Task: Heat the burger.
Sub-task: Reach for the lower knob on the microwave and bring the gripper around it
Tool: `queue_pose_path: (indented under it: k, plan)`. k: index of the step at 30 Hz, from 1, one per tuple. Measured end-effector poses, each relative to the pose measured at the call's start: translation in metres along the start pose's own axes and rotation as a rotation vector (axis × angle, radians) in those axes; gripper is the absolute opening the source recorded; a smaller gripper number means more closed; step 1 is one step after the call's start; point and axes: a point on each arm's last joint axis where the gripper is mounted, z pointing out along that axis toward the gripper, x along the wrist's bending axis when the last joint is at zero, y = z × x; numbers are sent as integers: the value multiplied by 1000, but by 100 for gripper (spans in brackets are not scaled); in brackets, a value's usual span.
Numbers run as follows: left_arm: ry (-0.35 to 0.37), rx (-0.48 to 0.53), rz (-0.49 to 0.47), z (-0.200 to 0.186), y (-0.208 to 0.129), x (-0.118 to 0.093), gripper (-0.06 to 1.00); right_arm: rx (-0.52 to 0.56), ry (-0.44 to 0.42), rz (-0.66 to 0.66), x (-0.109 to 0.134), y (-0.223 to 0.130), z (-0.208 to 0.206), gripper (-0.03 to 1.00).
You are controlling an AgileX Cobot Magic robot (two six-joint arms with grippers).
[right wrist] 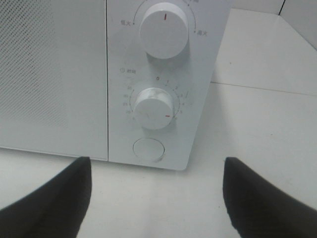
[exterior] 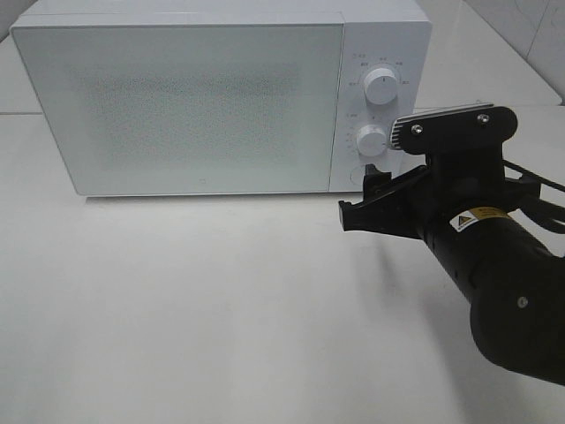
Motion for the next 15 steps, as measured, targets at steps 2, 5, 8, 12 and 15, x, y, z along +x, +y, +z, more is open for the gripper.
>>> queue_pose_path:
  k: [2, 5, 8, 12, 15]
  plan:
    - [0, 0, 0, 0, 0, 0, 99, -34, -16, 4, -1, 3, 0, 73]
    - [0, 0, 0, 0, 0, 0, 99, -61, -30, 22, -3, 5, 0, 74]
    - [0, 0, 0, 0, 0, 0, 99, -59, -44, 38, -3, 2, 6, 75]
    - [0, 0, 0, 0, 0, 0, 99, -49, -60, 45, 0, -2, 16, 75]
    - [0, 0, 0, 0, 0, 0, 99, -59, -56, 50, 7, 0, 25, 75]
